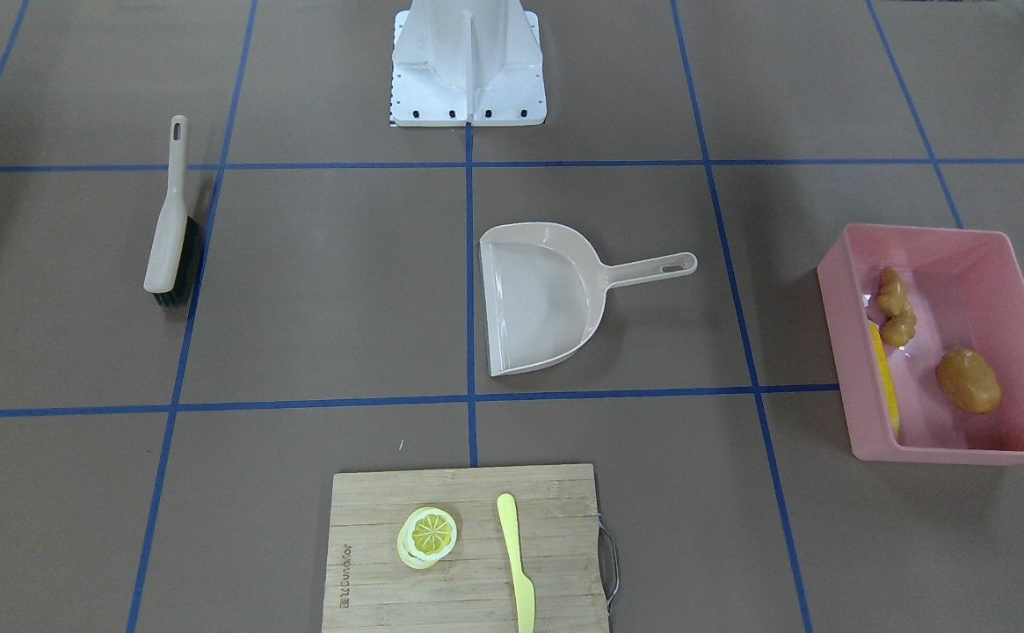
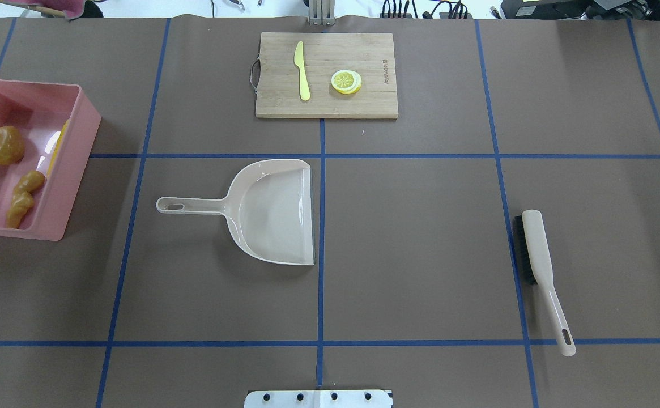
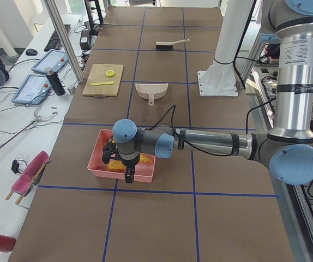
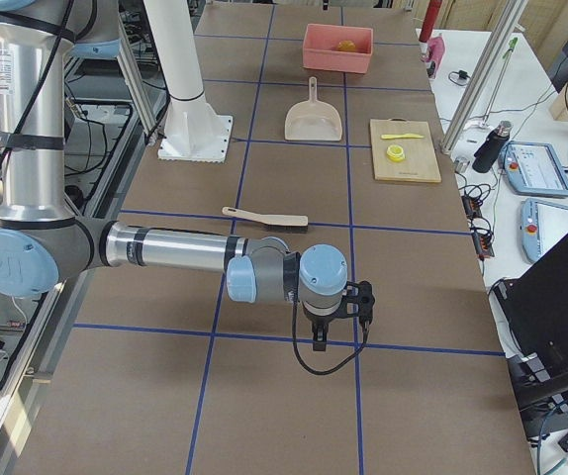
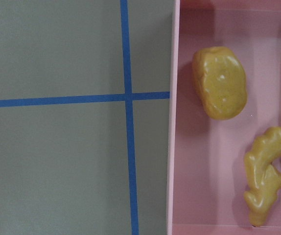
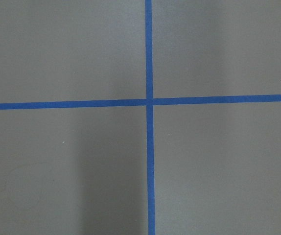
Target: Sweep and dump trash into bin
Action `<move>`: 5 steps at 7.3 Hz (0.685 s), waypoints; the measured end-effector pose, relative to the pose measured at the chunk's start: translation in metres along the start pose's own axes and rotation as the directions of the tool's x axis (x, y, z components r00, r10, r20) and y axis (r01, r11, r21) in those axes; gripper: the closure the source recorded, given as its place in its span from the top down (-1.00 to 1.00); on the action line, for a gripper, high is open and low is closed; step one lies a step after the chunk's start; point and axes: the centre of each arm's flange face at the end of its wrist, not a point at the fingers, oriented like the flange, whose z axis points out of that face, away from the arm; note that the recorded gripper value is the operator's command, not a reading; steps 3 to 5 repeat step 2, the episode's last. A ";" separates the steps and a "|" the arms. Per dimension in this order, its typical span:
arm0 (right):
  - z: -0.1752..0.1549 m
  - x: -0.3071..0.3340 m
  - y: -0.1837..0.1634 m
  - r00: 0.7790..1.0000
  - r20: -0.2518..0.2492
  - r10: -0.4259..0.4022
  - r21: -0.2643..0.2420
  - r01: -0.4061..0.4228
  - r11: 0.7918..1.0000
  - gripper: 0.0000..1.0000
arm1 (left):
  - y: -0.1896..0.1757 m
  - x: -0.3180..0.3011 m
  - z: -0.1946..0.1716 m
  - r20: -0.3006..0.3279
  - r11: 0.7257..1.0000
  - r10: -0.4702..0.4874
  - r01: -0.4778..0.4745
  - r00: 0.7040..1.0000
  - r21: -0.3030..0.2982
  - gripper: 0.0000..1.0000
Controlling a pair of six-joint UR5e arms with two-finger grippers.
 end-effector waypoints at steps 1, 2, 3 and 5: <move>0.000 0.000 0.000 1.000 0.000 0.001 -0.001 -0.001 1.000 1.00 | 0.000 -0.001 -0.002 -0.002 1.000 -0.002 0.002 1.000 0.004 0.99; 0.000 0.000 0.000 1.000 0.000 0.002 -0.001 -0.002 1.000 1.00 | 0.000 -0.002 -0.003 -0.003 1.000 -0.004 0.004 1.000 0.005 0.99; 0.000 0.000 0.000 1.000 0.000 0.002 -0.001 -0.002 1.000 1.00 | 0.000 -0.002 -0.003 -0.003 1.000 -0.004 0.004 1.000 0.005 0.99; 0.000 0.000 0.000 1.000 0.000 0.002 -0.001 -0.002 1.000 1.00 | 0.000 -0.002 -0.003 -0.003 1.000 -0.004 0.004 1.000 0.005 0.99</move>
